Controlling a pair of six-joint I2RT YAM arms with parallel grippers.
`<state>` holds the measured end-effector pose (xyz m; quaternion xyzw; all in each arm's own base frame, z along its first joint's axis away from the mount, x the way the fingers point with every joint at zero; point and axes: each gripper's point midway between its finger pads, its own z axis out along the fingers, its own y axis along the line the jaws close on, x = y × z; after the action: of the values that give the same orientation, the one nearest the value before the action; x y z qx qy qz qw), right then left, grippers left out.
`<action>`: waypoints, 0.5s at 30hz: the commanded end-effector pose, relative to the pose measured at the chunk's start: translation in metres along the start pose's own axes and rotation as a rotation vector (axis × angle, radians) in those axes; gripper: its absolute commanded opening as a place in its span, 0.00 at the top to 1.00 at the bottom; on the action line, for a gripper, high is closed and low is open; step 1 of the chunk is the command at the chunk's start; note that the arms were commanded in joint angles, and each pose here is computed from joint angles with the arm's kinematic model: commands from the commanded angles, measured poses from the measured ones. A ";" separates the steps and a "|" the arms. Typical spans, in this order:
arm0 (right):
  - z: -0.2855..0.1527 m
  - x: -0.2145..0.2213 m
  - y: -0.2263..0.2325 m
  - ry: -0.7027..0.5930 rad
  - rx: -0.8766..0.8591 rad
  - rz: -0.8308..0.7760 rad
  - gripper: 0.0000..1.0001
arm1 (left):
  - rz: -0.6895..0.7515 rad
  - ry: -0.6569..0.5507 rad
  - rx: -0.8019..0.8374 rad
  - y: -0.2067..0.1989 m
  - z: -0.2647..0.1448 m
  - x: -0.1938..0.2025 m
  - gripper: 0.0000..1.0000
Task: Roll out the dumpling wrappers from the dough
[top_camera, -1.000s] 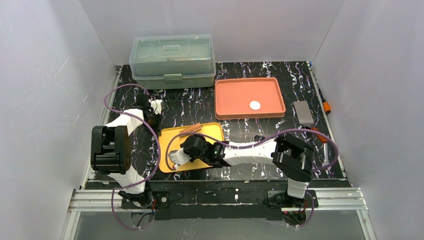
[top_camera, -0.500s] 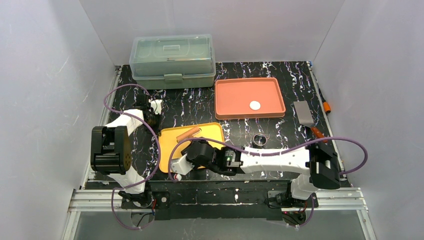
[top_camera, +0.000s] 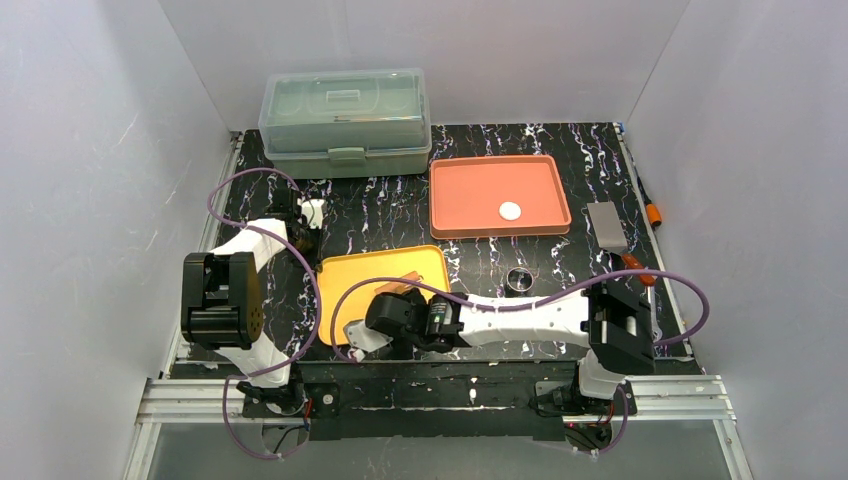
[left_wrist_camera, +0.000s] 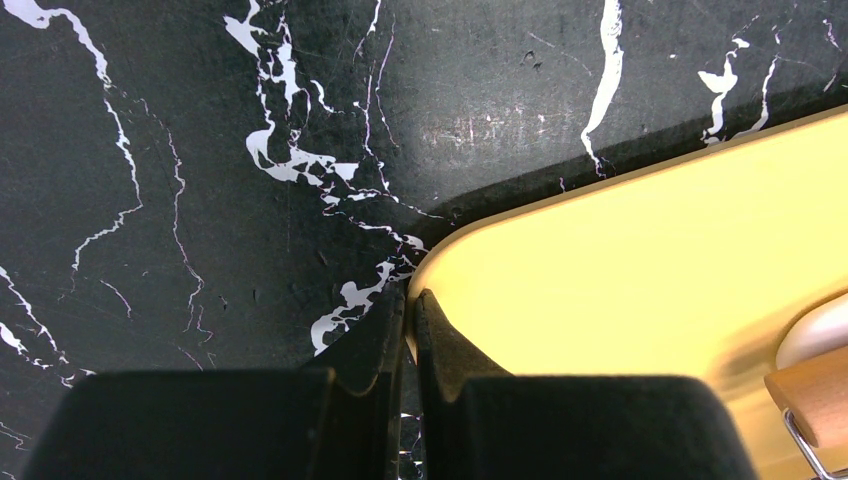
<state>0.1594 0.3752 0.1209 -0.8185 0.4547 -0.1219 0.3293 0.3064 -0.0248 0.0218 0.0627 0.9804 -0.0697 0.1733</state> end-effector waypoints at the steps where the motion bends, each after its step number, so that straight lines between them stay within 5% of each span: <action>1: -0.015 0.008 0.031 -0.004 -0.161 0.044 0.99 | 0.016 0.017 -0.033 0.006 -0.002 0.009 1.00; 15: 0.016 0.018 0.062 -0.047 -0.332 0.270 0.99 | 0.020 0.010 -0.047 0.009 -0.003 0.009 1.00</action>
<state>0.1650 0.3701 0.1224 -0.7853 0.5297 -0.0535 0.3160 0.3062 -0.0247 0.0217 0.0628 0.9803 -0.0693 0.1739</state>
